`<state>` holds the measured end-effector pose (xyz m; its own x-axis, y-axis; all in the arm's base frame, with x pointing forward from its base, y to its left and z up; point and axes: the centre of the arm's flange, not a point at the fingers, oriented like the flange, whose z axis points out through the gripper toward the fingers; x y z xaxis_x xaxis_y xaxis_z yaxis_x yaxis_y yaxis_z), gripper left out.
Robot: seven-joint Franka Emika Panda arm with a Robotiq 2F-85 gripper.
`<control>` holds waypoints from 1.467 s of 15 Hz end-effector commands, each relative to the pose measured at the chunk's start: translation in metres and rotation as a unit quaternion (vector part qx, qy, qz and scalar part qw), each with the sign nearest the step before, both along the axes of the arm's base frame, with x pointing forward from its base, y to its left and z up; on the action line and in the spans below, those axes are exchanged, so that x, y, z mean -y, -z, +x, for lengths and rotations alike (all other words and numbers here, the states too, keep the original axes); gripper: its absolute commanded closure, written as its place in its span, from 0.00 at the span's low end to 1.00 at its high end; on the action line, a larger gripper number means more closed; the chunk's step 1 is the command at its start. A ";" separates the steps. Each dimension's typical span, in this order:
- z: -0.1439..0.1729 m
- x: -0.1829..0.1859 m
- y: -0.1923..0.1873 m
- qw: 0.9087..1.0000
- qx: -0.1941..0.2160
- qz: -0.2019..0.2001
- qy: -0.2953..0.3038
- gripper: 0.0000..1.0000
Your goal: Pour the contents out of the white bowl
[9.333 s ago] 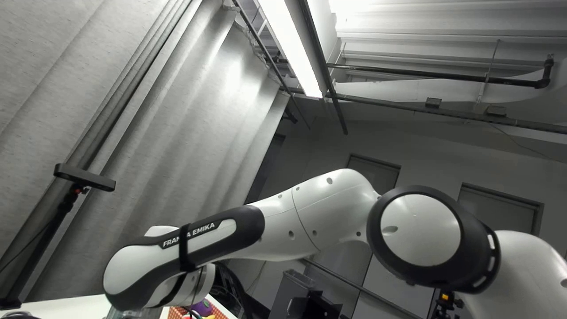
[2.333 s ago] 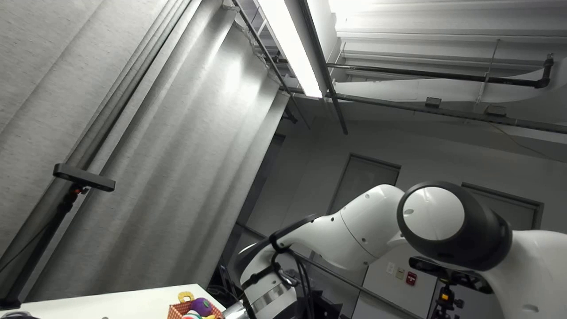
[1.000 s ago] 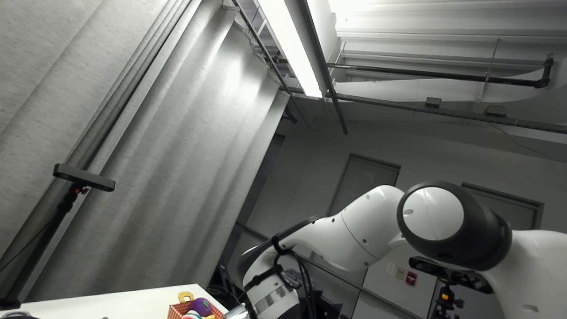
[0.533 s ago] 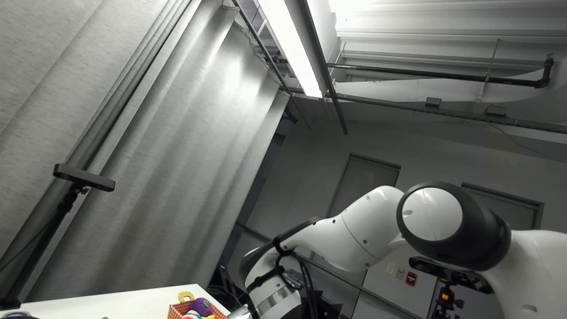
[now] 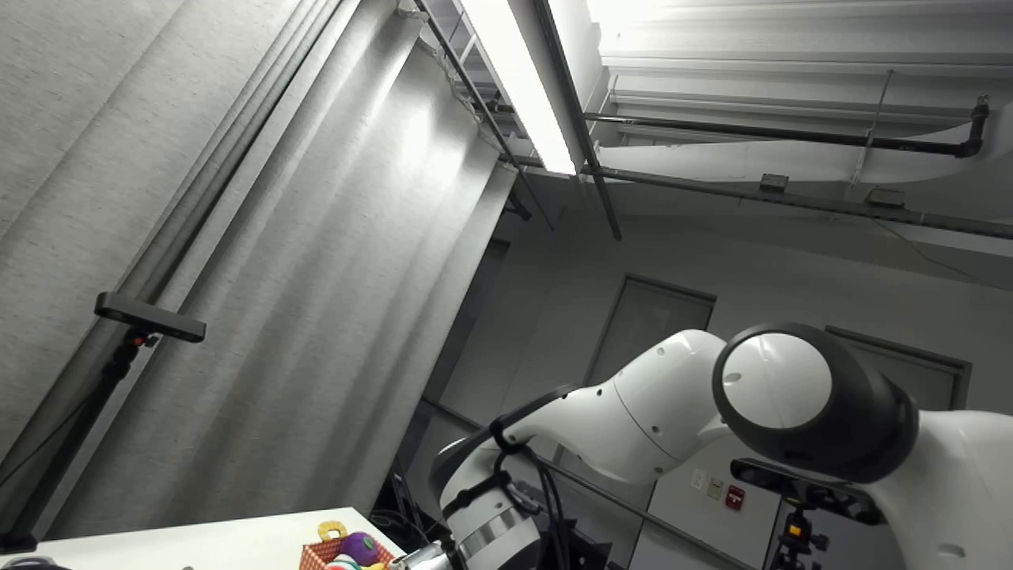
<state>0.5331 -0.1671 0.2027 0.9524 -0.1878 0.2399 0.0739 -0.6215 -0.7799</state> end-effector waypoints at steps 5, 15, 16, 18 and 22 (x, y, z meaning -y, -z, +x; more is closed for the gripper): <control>-0.008 0.002 -0.008 1.000 0.005 0.001 0.006 0.99; -0.012 0.010 -0.004 0.999 -0.019 -0.040 0.006 0.99; -0.014 0.013 -0.002 0.998 -0.025 -0.057 0.006 0.99; -0.017 0.021 0.001 0.993 -0.039 -0.109 0.006 0.99; 0.006 -0.032 -0.041 0.977 -0.061 -0.203 -0.014 0.99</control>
